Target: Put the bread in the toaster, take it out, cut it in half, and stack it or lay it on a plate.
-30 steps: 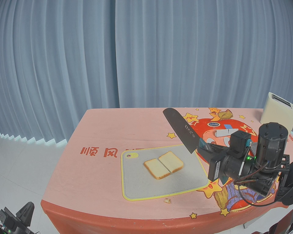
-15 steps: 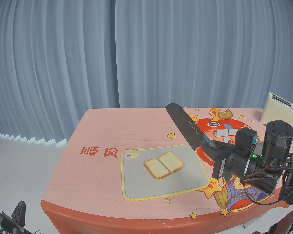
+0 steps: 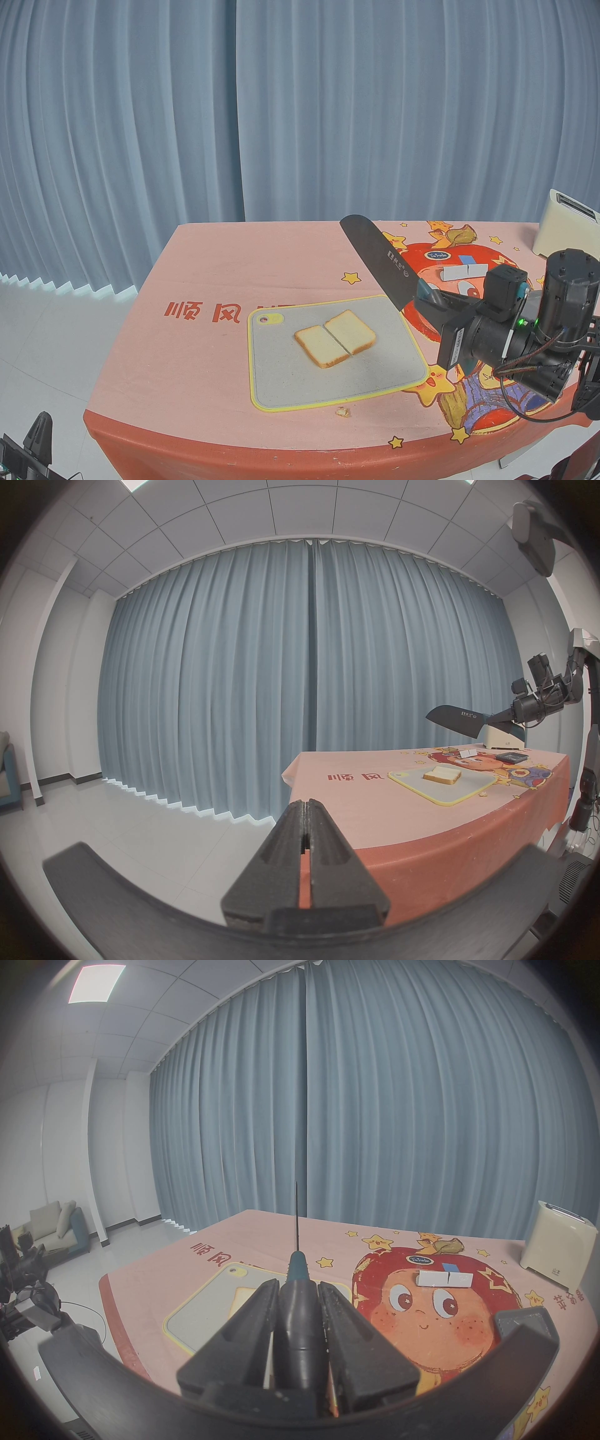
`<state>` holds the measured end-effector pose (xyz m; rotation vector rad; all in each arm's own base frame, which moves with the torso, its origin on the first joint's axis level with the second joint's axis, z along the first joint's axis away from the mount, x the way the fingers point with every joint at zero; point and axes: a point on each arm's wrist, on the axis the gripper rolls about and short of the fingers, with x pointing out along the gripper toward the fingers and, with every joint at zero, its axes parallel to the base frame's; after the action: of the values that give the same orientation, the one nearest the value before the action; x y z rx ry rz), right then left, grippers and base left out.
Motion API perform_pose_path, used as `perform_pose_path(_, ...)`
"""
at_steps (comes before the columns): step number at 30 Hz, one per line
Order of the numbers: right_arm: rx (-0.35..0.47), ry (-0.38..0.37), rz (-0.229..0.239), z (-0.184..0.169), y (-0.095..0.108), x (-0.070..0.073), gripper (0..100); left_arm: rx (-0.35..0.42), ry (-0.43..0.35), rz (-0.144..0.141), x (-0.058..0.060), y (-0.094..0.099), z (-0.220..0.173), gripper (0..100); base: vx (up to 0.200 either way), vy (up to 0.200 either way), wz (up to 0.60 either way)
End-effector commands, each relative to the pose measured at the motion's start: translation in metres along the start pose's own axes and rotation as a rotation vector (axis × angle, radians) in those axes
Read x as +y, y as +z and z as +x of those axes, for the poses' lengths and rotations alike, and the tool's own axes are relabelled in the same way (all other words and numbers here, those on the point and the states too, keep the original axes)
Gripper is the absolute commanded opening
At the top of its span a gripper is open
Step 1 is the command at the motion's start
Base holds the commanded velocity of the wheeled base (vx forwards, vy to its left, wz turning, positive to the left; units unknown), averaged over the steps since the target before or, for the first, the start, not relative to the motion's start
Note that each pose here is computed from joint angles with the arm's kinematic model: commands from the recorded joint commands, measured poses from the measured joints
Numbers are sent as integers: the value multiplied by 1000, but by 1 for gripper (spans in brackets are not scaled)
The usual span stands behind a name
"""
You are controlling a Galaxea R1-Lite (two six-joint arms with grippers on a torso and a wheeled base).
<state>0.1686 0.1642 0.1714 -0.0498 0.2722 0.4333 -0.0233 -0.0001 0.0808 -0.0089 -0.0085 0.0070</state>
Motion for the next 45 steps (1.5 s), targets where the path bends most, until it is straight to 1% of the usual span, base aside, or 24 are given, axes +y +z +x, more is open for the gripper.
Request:
perform_pose_path(1, -9, -22, 12, 2, 3, -5, 0, 5, 1, 0, 0, -5, 0, 0, 0, 0, 0)
perform_pose_path(4, -19, -34, 23, 2, 6, -9, 0, 7, 2, 0, 0, -5, 0, 0, 0, 0, 0)
perform_pose_path(8, -11, -44, 18, 2, 4, -11, 0, 7, 1, 0, 0, -5, 0, 0, 0, 0, 0)
perform_pose_path(38, -11, -47, 16, 3, 3, -11, 0, -4, 1, 0, 0, -4, 0, 0, 0, 0, 0)
perform_pose_path(41, -10, -68, 24, 6, 4, -14, 0, -4, 1, 0, 0, -4, 0, 0, 0, 0, 0)
perform_pose_path(45, -27, -108, 43, 10, 11, -22, 0, -4, 1, 0, 0, -4, 0, 0, 0, 0, 0)
